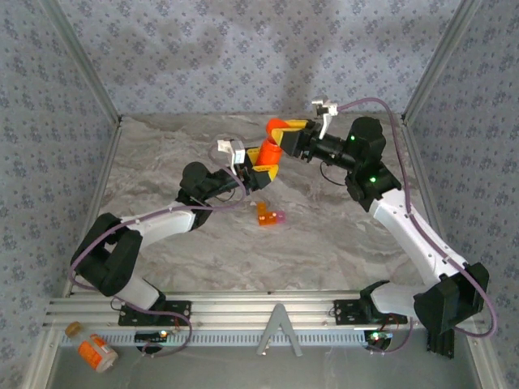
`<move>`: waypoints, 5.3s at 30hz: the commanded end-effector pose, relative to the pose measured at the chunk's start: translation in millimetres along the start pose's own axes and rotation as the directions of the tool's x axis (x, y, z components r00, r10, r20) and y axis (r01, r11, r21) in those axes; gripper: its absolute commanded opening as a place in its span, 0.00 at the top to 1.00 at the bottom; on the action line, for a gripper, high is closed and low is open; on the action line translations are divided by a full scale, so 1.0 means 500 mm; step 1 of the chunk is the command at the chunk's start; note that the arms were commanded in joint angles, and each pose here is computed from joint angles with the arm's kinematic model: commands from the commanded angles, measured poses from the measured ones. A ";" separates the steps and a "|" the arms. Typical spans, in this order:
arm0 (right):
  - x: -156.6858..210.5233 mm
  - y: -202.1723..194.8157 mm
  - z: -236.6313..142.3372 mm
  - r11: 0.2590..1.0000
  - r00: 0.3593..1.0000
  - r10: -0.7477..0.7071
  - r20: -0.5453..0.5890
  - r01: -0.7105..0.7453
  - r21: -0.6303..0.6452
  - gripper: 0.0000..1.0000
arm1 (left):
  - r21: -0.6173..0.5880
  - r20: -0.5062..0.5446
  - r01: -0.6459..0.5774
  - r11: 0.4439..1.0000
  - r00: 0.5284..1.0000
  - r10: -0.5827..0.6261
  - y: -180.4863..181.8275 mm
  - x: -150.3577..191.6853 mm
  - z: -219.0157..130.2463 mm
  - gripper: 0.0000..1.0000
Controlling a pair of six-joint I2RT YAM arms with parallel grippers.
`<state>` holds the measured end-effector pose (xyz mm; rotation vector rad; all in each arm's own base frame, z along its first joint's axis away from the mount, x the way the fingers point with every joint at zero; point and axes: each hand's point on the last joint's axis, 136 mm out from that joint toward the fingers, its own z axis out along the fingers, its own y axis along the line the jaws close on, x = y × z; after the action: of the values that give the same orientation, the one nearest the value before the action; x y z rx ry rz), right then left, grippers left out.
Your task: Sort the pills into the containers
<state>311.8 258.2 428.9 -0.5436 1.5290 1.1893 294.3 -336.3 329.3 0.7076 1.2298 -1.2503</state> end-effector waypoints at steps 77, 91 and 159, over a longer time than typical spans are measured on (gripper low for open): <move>0.253 -0.087 0.068 0.892 0.953 0.275 -0.130 -0.202 0.405 0.89 | -0.320 -0.022 -0.336 0.886 0.937 0.348 0.025 -0.050 0.013 1.00; 0.245 -0.081 0.092 0.870 0.963 0.255 -0.087 -0.190 0.455 0.72 | -0.437 -0.002 -0.320 0.840 0.935 0.355 0.061 -0.041 0.008 1.00; 0.057 -0.018 0.038 0.994 0.971 0.093 -0.220 -0.101 -0.027 0.31 | 0.031 -0.018 0.044 0.999 0.999 -0.043 -0.005 -0.037 0.008 1.00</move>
<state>321.7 273.6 385.6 -0.6111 1.7897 1.2497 296.8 -335.0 325.0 0.7037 1.3282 -1.2939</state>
